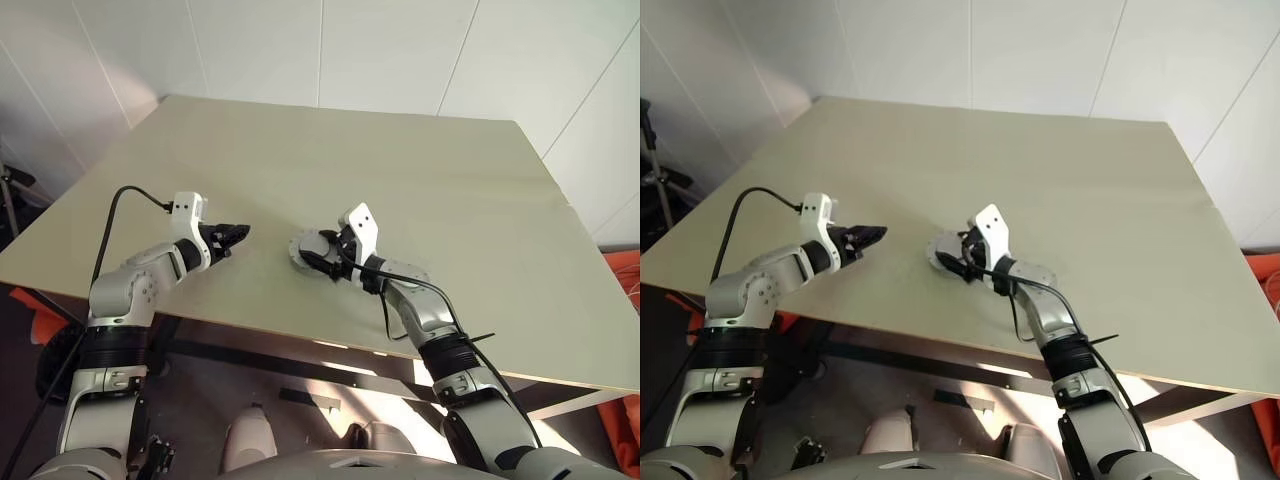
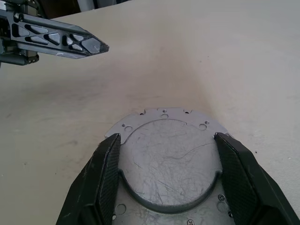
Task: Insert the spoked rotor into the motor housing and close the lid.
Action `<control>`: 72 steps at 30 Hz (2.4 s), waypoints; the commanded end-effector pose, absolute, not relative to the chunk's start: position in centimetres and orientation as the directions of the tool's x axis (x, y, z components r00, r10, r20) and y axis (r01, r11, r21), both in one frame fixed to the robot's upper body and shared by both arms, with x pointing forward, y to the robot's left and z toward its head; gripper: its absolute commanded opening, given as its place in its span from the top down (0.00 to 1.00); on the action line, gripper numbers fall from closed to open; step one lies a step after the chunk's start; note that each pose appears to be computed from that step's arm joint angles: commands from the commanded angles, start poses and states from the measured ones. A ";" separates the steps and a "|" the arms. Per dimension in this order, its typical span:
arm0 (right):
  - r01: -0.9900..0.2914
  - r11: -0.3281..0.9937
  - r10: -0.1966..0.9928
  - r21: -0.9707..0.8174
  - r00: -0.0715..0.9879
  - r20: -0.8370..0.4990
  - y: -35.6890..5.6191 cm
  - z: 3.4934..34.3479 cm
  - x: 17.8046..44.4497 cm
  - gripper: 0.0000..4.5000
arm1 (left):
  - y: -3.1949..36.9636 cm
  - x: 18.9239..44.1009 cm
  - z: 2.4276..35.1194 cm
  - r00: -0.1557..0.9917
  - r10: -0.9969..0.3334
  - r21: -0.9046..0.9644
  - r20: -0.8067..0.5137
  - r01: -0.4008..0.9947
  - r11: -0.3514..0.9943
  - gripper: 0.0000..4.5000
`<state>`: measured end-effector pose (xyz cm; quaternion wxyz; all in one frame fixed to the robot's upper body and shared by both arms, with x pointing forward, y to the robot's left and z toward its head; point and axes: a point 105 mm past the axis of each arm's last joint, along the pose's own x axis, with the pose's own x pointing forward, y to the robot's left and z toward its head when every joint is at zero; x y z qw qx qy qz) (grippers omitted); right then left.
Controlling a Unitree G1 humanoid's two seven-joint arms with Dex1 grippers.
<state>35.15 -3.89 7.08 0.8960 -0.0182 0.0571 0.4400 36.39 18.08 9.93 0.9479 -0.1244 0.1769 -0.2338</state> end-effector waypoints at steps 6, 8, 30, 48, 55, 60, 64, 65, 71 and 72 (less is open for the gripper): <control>-0.795 0.606 0.794 -0.027 0.607 -0.047 -3.7 9.3 35.4 0.31 | 18.1 36.5 11.3 0.842 -0.486 -0.302 -0.234 0.412 0.860 0.49; -0.796 0.605 0.795 -0.023 0.605 -0.035 -3.4 9.5 35.5 0.31 | 18.1 36.5 11.3 0.841 -0.487 -0.302 -0.235 0.413 0.859 0.49; -0.762 0.648 0.758 0.010 0.644 -0.105 -4.3 6.1 36.5 0.31 | 18.0 36.3 11.3 0.838 -0.491 -0.311 -0.236 0.414 0.856 0.49; -0.761 0.649 0.754 -0.005 0.643 -0.134 -5.3 5.8 36.1 0.31 | 17.9 36.5 11.5 0.836 -0.498 -0.317 -0.232 0.419 0.851 0.49; -0.760 0.649 0.747 -0.016 0.641 -0.176 -6.0 4.7 35.9 0.31 | 18.2 36.4 11.6 0.840 -0.491 -0.320 -0.230 0.411 0.854 0.49; -0.764 0.645 0.750 -0.019 0.638 -0.177 -6.1 4.8 35.9 0.31 | 18.2 36.3 11.6 0.842 -0.489 -0.322 -0.229 0.409 0.854 0.49; -0.767 0.641 0.752 -0.023 0.634 -0.180 -6.3 4.9 35.9 0.31 | 18.1 36.3 11.5 0.840 -0.491 -0.325 -0.229 0.410 0.852 0.49; -0.768 0.640 0.753 -0.023 0.633 -0.181 -6.4 5.0 35.9 0.31 | 18.1 36.3 11.5 0.840 -0.492 -0.326 -0.229 0.410 0.852 0.49; -0.779 0.626 0.766 -0.013 0.618 -0.177 -6.6 5.6 35.8 0.31 | 17.9 36.4 11.4 0.839 -0.493 -0.329 -0.228 0.411 0.850 0.49; -0.781 0.625 0.767 -0.013 0.617 -0.176 -6.6 5.6 35.8 0.31 | 17.9 36.4 11.4 0.840 -0.493 -0.329 -0.227 0.410 0.850 0.49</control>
